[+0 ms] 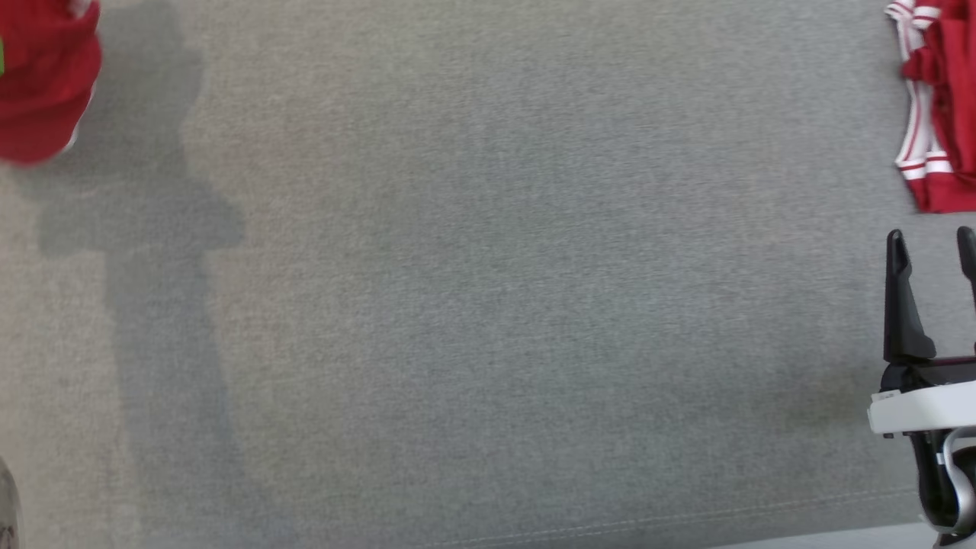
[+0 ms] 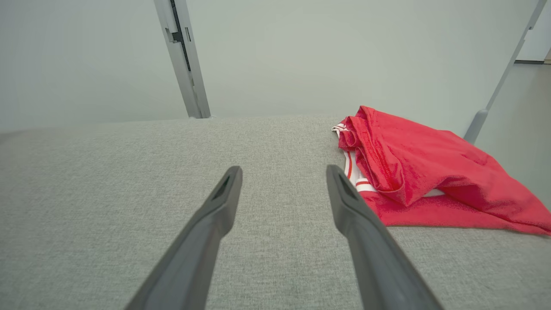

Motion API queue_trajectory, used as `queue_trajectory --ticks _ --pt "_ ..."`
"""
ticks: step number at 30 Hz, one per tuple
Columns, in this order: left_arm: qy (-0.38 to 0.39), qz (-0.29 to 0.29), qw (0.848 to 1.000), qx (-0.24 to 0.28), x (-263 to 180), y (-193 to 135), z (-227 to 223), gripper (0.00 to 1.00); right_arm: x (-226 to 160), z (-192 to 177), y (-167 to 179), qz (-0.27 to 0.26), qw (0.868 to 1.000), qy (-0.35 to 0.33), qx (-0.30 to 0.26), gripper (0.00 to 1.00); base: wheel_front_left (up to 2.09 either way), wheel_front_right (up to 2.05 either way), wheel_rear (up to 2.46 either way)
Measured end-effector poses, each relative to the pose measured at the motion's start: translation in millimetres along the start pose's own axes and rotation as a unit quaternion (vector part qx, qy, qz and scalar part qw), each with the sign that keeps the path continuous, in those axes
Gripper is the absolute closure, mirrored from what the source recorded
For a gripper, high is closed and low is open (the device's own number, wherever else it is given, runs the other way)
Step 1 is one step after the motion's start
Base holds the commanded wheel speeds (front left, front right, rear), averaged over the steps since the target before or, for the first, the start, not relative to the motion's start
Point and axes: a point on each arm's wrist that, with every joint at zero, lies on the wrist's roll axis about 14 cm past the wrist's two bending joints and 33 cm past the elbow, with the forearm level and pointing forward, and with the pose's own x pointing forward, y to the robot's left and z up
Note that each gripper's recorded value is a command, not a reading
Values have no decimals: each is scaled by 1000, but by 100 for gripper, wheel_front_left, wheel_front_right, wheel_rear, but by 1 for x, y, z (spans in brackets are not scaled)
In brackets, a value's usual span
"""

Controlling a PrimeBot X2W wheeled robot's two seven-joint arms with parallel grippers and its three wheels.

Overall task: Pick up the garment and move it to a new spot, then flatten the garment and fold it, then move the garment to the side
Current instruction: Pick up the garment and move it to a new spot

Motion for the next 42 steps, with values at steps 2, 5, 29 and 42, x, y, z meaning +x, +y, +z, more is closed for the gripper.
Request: queue_trajectory --ticks 2,5,29,42 --pt "-31 -27 999 2 8 -22 28 100 -8 3 -6 -13 1000 -3 3 0 0 0 0" --pt "-74 -71 995 1 15 -62 68 100 -18 8 -14 -32 999 -8 7 0 0 0 0" --pt "-108 -399 899 -145 -84 -366 124 100 -94 38 -74 -161 986 -43 16 0 0 0 0" --pt "58 -310 934 -167 -126 -323 -25 0 -84 38 -57 -131 990 -46 25 0 0 0 0"
